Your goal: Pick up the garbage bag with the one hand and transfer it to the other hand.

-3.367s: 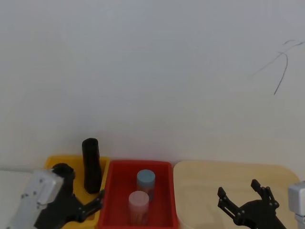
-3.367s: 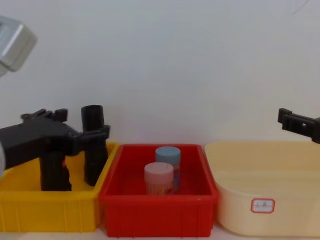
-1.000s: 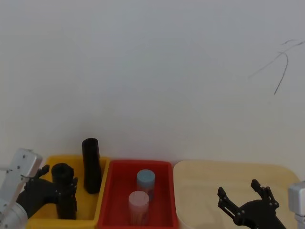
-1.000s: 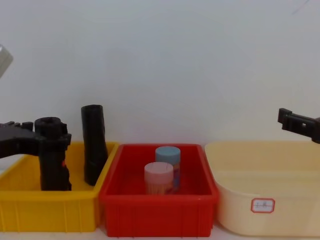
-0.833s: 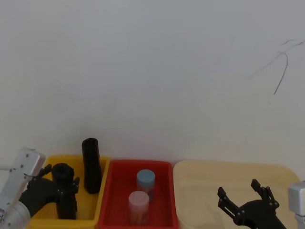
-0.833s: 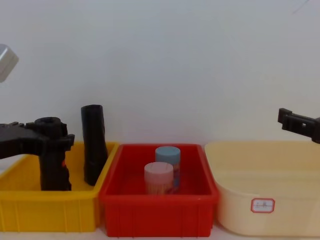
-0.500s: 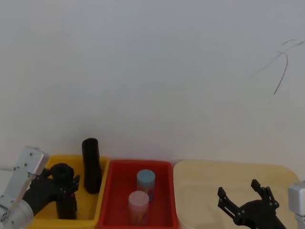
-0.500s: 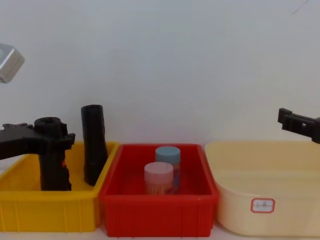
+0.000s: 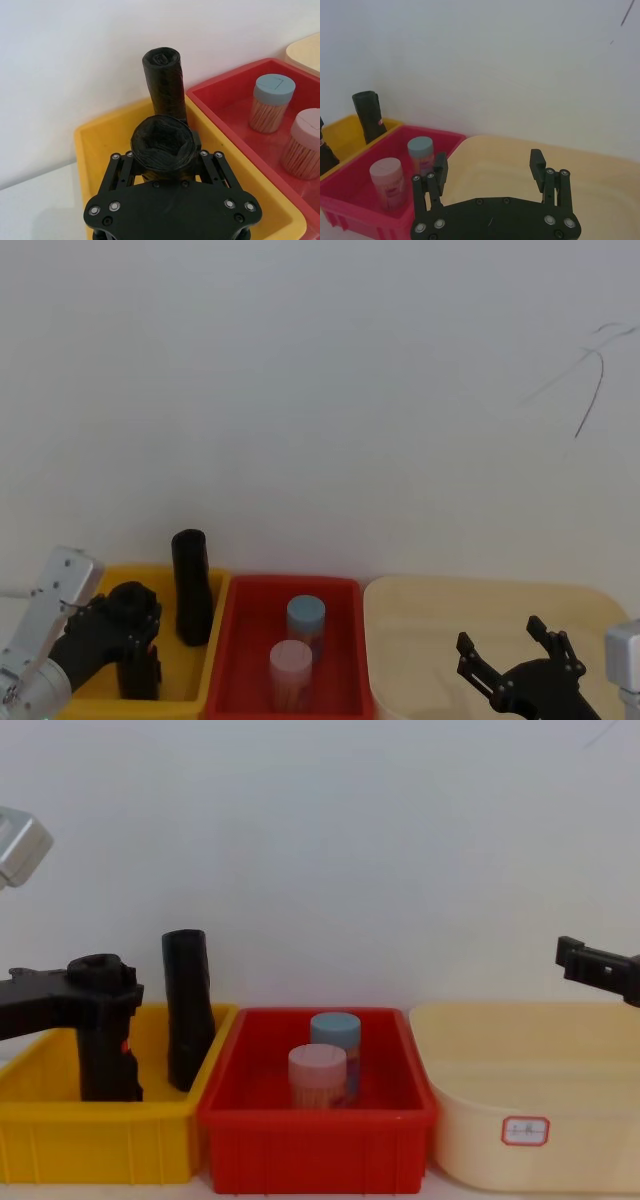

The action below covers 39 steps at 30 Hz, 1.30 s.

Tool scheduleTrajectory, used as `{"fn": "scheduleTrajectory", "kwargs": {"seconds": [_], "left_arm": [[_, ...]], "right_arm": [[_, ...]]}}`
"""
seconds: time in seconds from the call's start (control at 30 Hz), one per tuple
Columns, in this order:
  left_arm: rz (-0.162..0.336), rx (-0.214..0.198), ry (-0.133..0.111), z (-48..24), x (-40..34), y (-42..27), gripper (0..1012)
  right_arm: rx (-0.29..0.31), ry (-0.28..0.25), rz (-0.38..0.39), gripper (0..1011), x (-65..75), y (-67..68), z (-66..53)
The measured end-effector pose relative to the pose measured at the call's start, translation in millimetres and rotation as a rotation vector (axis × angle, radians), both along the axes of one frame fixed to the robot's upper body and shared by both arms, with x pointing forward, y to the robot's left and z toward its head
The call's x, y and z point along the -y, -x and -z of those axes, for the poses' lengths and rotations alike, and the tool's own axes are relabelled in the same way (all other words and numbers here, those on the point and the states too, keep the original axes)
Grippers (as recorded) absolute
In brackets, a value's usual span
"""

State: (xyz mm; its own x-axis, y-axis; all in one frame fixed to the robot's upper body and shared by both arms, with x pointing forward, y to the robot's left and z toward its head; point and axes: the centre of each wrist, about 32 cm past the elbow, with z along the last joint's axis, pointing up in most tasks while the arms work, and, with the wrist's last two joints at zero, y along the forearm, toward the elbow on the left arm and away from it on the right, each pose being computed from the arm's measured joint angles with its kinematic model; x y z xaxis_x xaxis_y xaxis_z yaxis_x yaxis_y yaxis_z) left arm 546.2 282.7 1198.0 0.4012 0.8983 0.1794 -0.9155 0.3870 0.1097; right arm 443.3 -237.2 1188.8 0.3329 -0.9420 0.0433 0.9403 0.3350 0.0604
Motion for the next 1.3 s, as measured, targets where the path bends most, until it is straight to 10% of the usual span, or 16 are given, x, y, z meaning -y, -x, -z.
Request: {"fn": "scheduleTrajectory", "kwargs": {"seconds": [0.4,0.97,1.3], "left_arm": [[0.043,0.054,-0.002,-18.4,-9.9,8.5,440],[0.246,0.187,0.060,-94.2,-28.1,20.4,392],[0.378,0.200,0.105,-124.5,-30.1,26.2,392]], "right_arm": [[0.014,0.007,-0.068,1000,7.0,-2.0,-11.1],[0.019,0.020,-0.284,1000,20.5,-6.3,-44.4],[0.006,0.039,-0.441,1000,23.9,-6.4,-61.6]]}}
